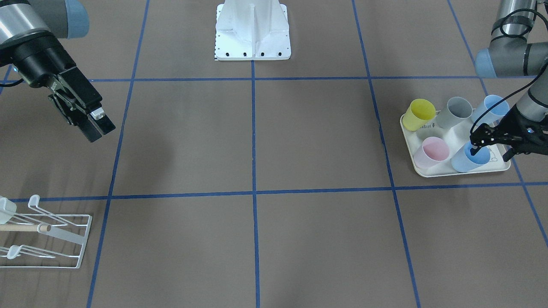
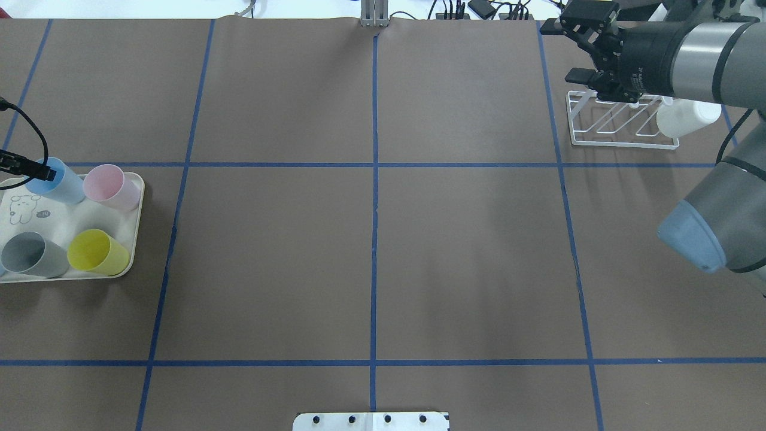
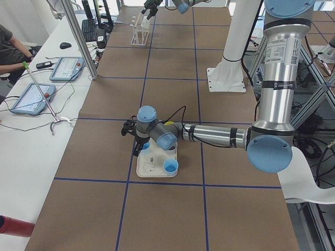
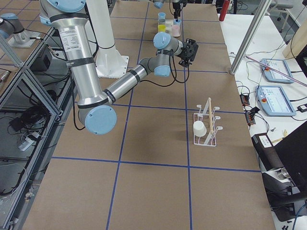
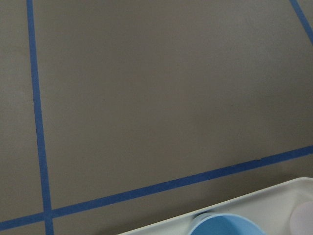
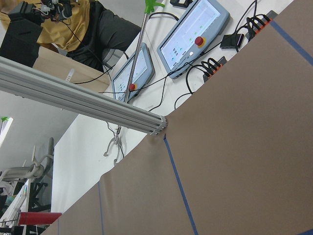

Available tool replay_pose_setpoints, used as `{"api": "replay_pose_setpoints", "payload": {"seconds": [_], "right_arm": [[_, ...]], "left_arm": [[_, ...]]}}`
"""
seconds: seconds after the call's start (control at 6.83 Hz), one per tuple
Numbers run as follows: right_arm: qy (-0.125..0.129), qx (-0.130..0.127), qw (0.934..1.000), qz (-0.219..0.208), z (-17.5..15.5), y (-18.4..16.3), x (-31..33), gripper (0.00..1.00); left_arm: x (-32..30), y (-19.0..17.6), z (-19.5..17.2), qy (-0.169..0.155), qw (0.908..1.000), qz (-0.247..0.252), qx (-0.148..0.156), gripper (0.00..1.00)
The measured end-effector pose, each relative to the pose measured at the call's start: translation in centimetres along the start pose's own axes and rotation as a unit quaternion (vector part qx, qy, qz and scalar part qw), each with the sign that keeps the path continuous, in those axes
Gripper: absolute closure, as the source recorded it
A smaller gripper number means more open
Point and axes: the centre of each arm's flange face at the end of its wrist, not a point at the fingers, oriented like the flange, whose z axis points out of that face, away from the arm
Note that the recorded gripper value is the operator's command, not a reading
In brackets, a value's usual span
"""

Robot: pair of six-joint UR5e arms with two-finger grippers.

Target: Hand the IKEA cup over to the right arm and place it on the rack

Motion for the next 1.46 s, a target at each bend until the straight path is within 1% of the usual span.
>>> {"api": "replay_pose_setpoints", "payload": {"seconds": [0.15, 0.44, 0.59, 0.73, 0.88, 1.17, 1.46], "right_arm": [[0.0, 0.0, 1.0, 0.0, 0.0, 0.0, 0.0, 0.0], [0.0, 0.0, 1.0, 0.0, 0.1, 0.0, -0.1, 0.0], [-0.001, 0.0, 1.0, -0.001, 0.1, 0.0, -0.1, 0.0], [-0.001, 0.0, 1.0, -0.001, 0.1, 0.0, -0.2, 0.0], [-0.002, 0.0, 1.0, -0.001, 0.1, 0.0, -0.3, 0.0], [-0.004, 0.0, 1.0, -0.002, 0.0, 0.1, -0.4, 0.0], [-0.004, -0.001, 1.0, -0.002, 0.0, 0.1, -0.4, 0.0]], "left_arm": [[0.0, 0.0, 0.1, -0.001, 1.0, 0.001, 0.0, 0.77], [0.0, 0.0, 0.5, -0.002, 1.0, 0.005, -0.003, 0.76], [-0.2, 0.0, 0.9, -0.003, 0.9999, 0.007, -0.006, 0.78], [-0.2, -0.2, 1.0, -0.002, 0.9999, 0.009, -0.007, 0.92], [0.0, -0.3, 0.9, -0.001, 0.9999, 0.01, -0.007, 1.0], [0.2, -0.5, 0.4, 0.001, 0.9997, 0.025, -0.004, 1.0], [-0.3, -0.5, -0.7, -0.002, 0.9984, 0.056, -0.001, 1.0]]}}
